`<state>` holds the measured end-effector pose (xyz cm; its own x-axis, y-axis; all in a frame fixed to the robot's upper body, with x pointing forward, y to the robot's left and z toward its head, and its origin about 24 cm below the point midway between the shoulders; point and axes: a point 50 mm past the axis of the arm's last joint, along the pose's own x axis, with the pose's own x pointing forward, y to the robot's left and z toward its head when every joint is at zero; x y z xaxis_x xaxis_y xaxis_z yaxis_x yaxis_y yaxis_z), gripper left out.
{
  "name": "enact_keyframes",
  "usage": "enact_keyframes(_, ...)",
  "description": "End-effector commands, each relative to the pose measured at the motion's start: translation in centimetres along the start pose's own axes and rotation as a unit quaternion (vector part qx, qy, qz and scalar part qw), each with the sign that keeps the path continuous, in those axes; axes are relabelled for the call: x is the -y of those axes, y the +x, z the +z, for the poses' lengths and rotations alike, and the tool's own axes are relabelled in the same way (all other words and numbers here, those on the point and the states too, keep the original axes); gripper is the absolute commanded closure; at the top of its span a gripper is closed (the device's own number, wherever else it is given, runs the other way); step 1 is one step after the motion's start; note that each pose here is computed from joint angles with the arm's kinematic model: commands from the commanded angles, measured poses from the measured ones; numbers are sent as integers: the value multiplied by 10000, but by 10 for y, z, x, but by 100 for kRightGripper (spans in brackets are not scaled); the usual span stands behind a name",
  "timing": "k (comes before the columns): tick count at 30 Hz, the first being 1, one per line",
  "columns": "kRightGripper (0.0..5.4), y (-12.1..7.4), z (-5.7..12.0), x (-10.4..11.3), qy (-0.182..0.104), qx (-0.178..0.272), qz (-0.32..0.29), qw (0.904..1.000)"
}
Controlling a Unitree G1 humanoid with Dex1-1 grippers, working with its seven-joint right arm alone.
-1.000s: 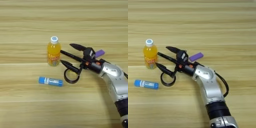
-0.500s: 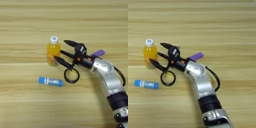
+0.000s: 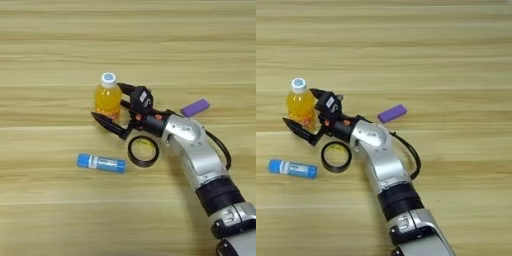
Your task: Move the objects on the table
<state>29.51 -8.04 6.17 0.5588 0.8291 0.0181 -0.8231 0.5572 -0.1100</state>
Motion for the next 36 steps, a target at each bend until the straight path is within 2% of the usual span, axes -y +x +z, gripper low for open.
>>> enact_keyframes(1,51,19,30,7,-397,401,-74,9984)
enact_keyframes(12,198,25,25,5,-363,320,-158,9987)
enact_keyframes(19,200,25,28,7,-367,373,-246,9983)
enact_keyframes(30,201,13,57,21,-462,958,-638,9923)
enact_keyframes(36,201,-2,77,42,-550,1252,-1174,9836)
